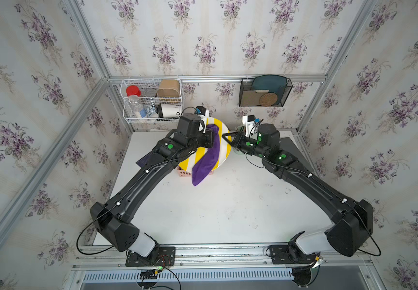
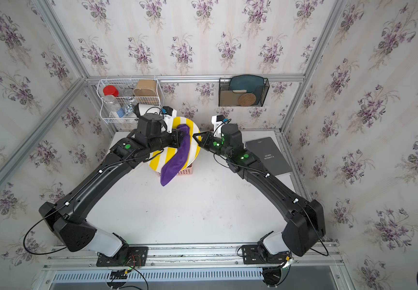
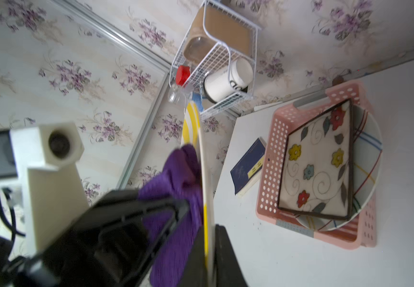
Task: Wipe the wet plate dry
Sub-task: Wipe the plate with towel.
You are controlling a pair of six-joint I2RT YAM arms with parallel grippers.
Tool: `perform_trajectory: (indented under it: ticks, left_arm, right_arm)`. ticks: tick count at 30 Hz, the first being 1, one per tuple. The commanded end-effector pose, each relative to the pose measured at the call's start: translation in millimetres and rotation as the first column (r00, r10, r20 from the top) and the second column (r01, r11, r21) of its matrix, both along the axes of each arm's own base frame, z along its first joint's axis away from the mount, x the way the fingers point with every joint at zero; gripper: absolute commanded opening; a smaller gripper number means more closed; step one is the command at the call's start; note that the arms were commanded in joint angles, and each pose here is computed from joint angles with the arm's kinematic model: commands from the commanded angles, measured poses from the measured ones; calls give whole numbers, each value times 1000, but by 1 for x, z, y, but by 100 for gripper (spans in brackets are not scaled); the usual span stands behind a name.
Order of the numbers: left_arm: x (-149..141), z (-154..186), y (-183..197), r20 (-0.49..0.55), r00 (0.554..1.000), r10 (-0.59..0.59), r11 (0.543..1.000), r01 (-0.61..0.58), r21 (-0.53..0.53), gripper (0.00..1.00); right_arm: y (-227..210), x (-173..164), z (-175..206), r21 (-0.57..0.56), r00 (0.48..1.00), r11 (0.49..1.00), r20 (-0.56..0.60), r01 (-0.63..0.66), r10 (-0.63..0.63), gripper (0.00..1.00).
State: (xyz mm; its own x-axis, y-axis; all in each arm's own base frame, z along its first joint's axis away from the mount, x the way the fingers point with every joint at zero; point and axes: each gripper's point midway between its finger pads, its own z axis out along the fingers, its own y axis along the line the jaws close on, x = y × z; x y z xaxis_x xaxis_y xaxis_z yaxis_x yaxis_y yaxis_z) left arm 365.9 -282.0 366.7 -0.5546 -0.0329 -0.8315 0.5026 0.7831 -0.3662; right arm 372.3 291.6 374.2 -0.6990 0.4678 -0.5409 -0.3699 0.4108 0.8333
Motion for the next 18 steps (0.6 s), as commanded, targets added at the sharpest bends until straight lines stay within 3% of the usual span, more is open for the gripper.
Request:
perform_trajectory:
  ticks: [1,3,5,7,10,14,18]
  left_arm:
    - [-8,-5,14,-50,998,24,1000,-24,-14,0]
    - [-2,1,39,-53,991,122,992,-123,-7,0]
    - [-1,10,48,-47,989,138,990,-139,-20,0]
    - [0,14,41,-53,993,102,994,-104,-36,0]
    - [-6,16,6,-83,996,-43,995,35,-96,0]
    - [-12,16,-23,-82,988,-128,983,116,-141,0]
    - [1,21,3,-67,998,-22,993,14,-120,0]
  right_arm:
    - [-36,-9,111,265,941,964,330,-24,-67,0]
    - [-40,-13,100,221,942,975,329,-10,-65,0]
    - [-28,-27,88,181,947,982,321,-61,0,0]
    - [-10,-42,76,157,949,981,310,-116,62,0]
    - [27,-69,75,140,928,964,333,-226,169,0]
    - [22,-55,108,198,919,961,379,-193,107,0]
    - [-23,-16,119,265,936,961,350,-72,-26,0]
